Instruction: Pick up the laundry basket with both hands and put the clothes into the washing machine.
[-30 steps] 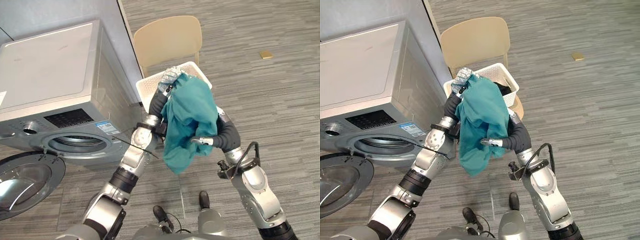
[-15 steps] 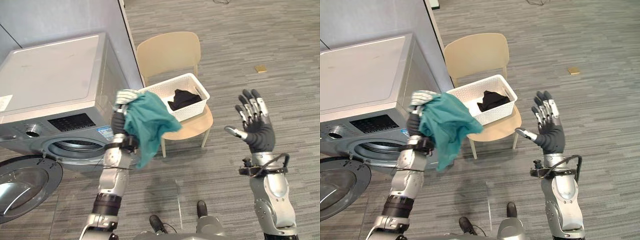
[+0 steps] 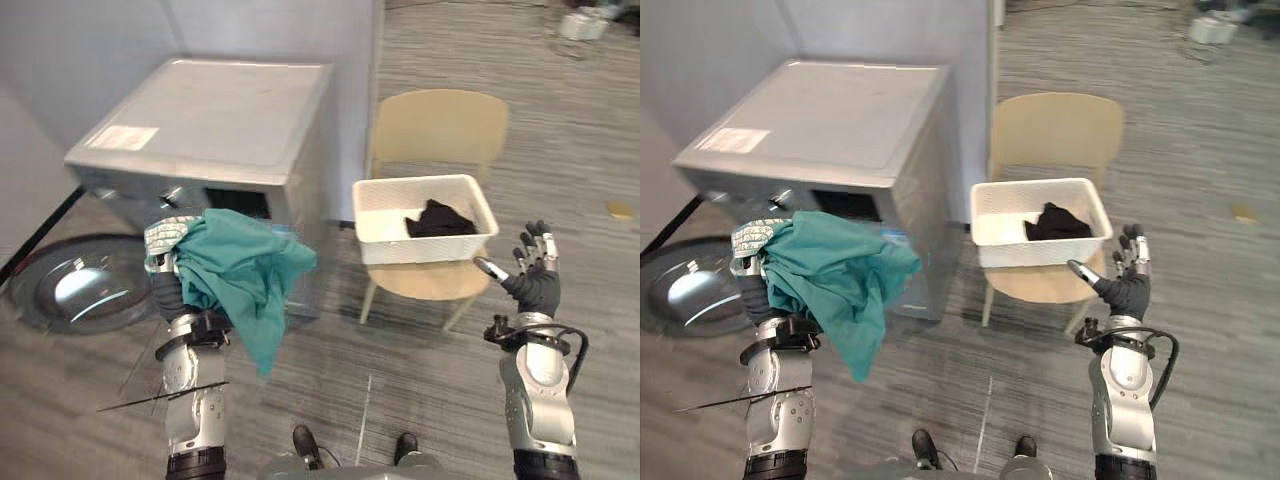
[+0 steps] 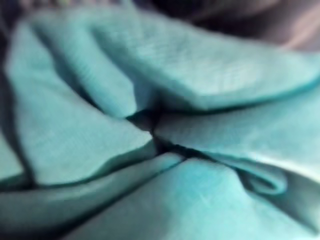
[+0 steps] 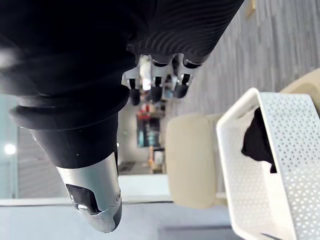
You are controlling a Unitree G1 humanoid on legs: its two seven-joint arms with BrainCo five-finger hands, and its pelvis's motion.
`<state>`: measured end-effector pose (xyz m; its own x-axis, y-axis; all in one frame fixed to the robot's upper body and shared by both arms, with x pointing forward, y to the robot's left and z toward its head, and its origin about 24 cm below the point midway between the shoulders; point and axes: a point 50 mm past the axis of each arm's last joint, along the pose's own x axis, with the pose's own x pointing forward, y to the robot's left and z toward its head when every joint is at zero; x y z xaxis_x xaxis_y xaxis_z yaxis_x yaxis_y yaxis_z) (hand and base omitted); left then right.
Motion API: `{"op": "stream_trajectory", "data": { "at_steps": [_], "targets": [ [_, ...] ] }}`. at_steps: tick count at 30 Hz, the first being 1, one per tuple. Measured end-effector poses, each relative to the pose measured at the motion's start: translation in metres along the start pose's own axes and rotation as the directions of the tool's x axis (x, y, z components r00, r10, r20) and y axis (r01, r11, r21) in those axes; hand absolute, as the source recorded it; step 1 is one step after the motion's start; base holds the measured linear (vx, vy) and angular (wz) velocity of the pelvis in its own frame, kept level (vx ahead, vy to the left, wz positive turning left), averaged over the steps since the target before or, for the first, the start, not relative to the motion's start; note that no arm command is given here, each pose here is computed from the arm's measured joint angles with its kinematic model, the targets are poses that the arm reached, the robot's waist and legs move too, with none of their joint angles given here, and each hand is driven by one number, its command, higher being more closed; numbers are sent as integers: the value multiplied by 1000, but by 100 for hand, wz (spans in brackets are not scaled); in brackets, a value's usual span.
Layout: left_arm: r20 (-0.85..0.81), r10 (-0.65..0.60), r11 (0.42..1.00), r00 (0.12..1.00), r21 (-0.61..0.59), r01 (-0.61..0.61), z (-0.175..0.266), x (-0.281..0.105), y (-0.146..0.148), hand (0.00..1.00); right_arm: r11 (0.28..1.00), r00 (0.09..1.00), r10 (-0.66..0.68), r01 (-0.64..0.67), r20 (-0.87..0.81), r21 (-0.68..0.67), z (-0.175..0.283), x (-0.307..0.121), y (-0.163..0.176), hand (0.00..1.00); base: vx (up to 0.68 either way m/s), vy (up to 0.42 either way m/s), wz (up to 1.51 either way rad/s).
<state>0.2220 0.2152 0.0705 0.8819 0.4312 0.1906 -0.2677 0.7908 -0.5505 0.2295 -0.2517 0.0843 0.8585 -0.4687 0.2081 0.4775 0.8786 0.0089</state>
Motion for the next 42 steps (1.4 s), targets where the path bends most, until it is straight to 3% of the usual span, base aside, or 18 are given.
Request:
{"op": "stream_trajectory", "data": {
  "at_steps": [3, 5, 9, 10, 12, 17, 20, 21, 22, 24, 26, 28, 31, 35, 39, 42],
  "targets": [
    [-15, 18, 1000, 1000, 9, -18, -2, -5, 5, 100, 992, 997, -79, 79, -1, -101, -2, 1, -15, 0, -16, 153, 91],
    [-18, 2, 1000, 1000, 3, -2, -5, -5, 0, 100, 955, 979, -202, 192, -20, -224, -7, -6, -41, 0, 57, 240, 142],
    [-88, -20, 1000, 996, 15, 21, -20, -12, -6, 100, 786, 889, -456, 373, -54, -494, -17, -26, -97, 0, 34, 336, 111],
    [-109, -29, 999, 994, 20, 31, -25, -13, -7, 100, 759, 874, -482, 383, -58, -526, -17, -29, -103, 0, 123, 423, 94],
    [-195, -66, 997, 979, 23, 72, -40, -18, -12, 100, 640, 819, -566, 362, -97, -678, -24, -48, -125, 0, 156, 543, 95],
    [-267, -109, 991, 958, 41, 124, -52, -24, -16, 100, 617, 698, -644, 231, -313, -752, -65, -114, -138, 0, 134, 287, 56],
    [-287, -193, 979, 938, 7, 204, -58, -26, -34, 100, 667, 423, -706, 128, -568, -734, -115, -194, -158, 0, 181, 184, 83],
    [-313, -220, 973, 924, -8, 229, -66, -27, -42, 100, 701, 268, -707, 134, -655, -701, -131, -233, -163, 0, 209, 111, 121],
    [-342, -231, 971, 911, -22, 238, -76, -27, -48, 100, 732, 121, -679, 171, -724, -659, -144, -270, -160, 0, 224, 100, 118],
    [-388, -237, 969, 891, -32, 244, -88, -31, -53, 100, 761, -69, -603, 250, -795, -599, -155, -318, -149, 0, 243, 108, 114],
    [-407, -235, 970, 882, -43, 239, -94, -34, -55, 100, 776, -193, -502, 330, -843, -538, -159, -352, -134, 0, 275, 99, 92],
    [-411, -238, 968, 880, -31, 248, -95, -35, -56, 100, 805, -184, -454, 336, -872, -490, -162, -353, -127, 0, 361, 69, 43],
    [-407, -260, 962, 876, -33, 271, -95, -35, -61, 100, 847, -87, -447, 280, -890, -453, -169, -329, -126, 0, 488, 120, -38],
    [-381, -210, 974, 900, -4, 226, -87, -37, -44, 100, 952, 191, -297, -21, -936, -306, -190, -251, -88, 0, 311, 299, -233],
    [-457, -200, 975, 867, -7, 222, -98, -61, -34, 100, 953, 379, -158, -184, -912, -242, -194, -193, -52, 0, 112, 485, -264],
    [-478, -161, 981, 863, 19, 194, -101, -62, -19, 100, 947, 443, -123, -214, -888, -238, -192, -171, -41, 0, 36, 550, -197]
  ]
}}
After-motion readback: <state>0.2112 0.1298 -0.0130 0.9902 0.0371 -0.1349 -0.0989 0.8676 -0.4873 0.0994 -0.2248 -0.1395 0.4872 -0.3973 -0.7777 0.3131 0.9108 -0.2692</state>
